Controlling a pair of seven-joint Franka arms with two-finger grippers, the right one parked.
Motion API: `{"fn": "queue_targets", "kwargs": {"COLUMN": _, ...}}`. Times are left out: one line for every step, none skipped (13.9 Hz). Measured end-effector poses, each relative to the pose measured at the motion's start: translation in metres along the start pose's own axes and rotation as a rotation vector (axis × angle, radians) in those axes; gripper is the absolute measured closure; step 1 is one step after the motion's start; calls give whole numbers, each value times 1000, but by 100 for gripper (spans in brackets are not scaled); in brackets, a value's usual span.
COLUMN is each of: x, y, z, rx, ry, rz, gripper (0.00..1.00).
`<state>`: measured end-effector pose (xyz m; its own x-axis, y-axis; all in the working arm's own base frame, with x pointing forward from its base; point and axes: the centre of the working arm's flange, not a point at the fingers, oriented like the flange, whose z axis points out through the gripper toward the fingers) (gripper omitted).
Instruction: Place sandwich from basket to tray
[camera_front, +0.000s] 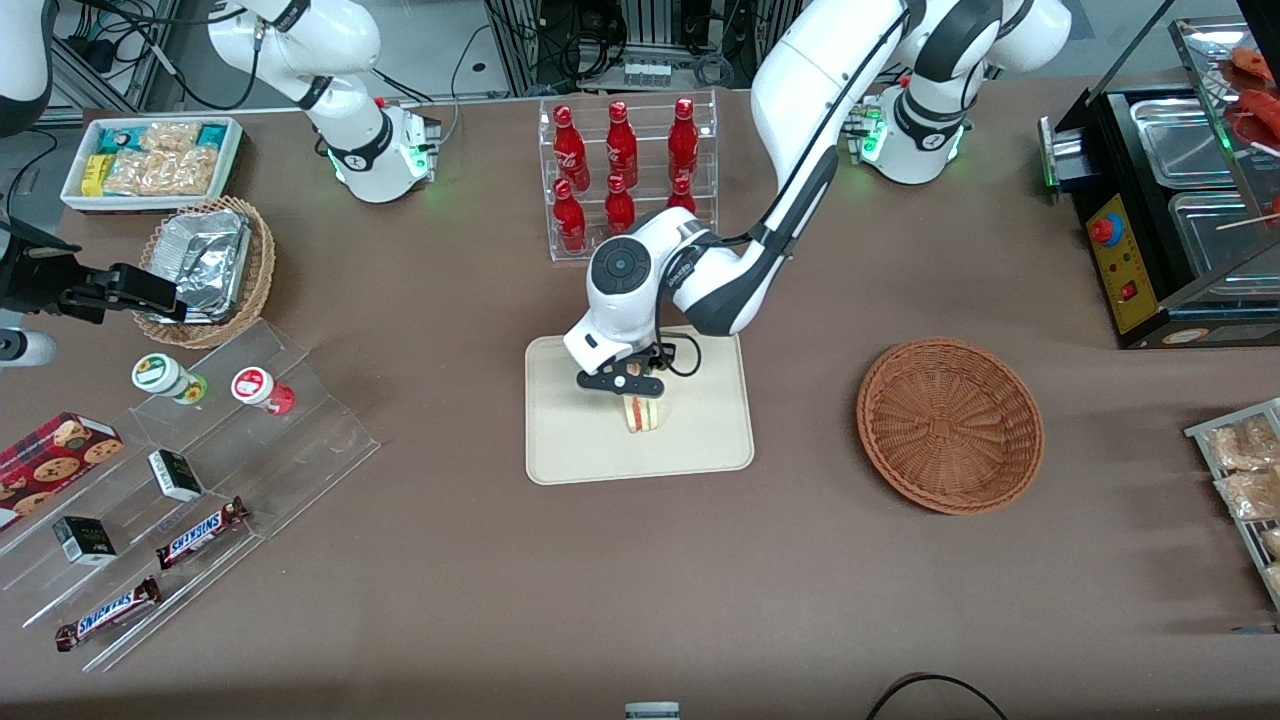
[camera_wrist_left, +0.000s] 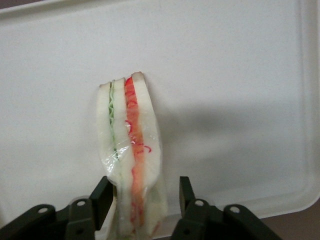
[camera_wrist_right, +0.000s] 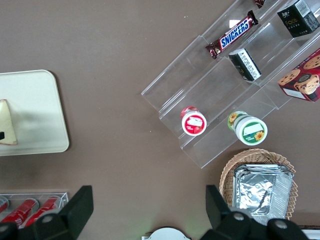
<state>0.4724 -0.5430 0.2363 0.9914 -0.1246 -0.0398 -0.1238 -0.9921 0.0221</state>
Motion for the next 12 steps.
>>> {"fn": "queue_targets", "kwargs": {"x": 1, "y": -2, "z": -1, "rx": 8, "ry": -6, "rz": -3, "gripper": 21}}
{"fn": "queue_targets", "kwargs": {"x": 2, "y": -2, "z": -6, "rx": 13, "ry": -10, "rz": -5, "gripper": 13}}
{"fn": "queue_targets", "kwargs": {"x": 4, "y": -2, "z": -17, "rx": 14, "ry": -7, "rz": -7, "gripper": 1}}
{"fn": "queue_targets", "kwargs": {"x": 6, "y": -3, "z": -32, "rx": 11, "ry": 0, "rz": -10, "gripper": 0}}
{"fn": "queue_targets", "kwargs": {"x": 8, "y": -5, "z": -51, "rx": 10, "ry": 8, "rz": -17, "gripper": 0}}
{"fn": "queue_targets", "kwargs": {"x": 11, "y": -11, "z": -72, "rx": 14, "ry": 13, "rz": -28, "gripper": 0}}
{"fn": "queue_targets", "kwargs": {"x": 14, "y": -21, "z": -94, "rx": 22, "ry": 14, "rz": -43, "gripper": 0}}
{"fn": "queue_targets", "kwargs": {"x": 18, "y": -34, "z": -117, "rx": 31, "ry": 10, "rz": -62, "gripper": 0}}
{"fn": "queue_targets", "kwargs": {"x": 21, "y": -50, "z": -142, "rx": 39, "ry": 4, "rz": -83, "gripper": 0}}
{"fn": "queue_targets", "kwargs": {"x": 24, "y": -68, "z": -167, "rx": 46, "ry": -1, "rz": -108, "gripper": 0}}
{"fn": "queue_targets", "kwargs": {"x": 27, "y": -88, "z": -192, "rx": 48, "ry": -2, "rz": -136, "gripper": 0}}
{"fn": "queue_targets", "kwargs": {"x": 30, "y": -109, "z": -216, "rx": 46, "ry": 2, "rz": -162, "gripper": 0}}
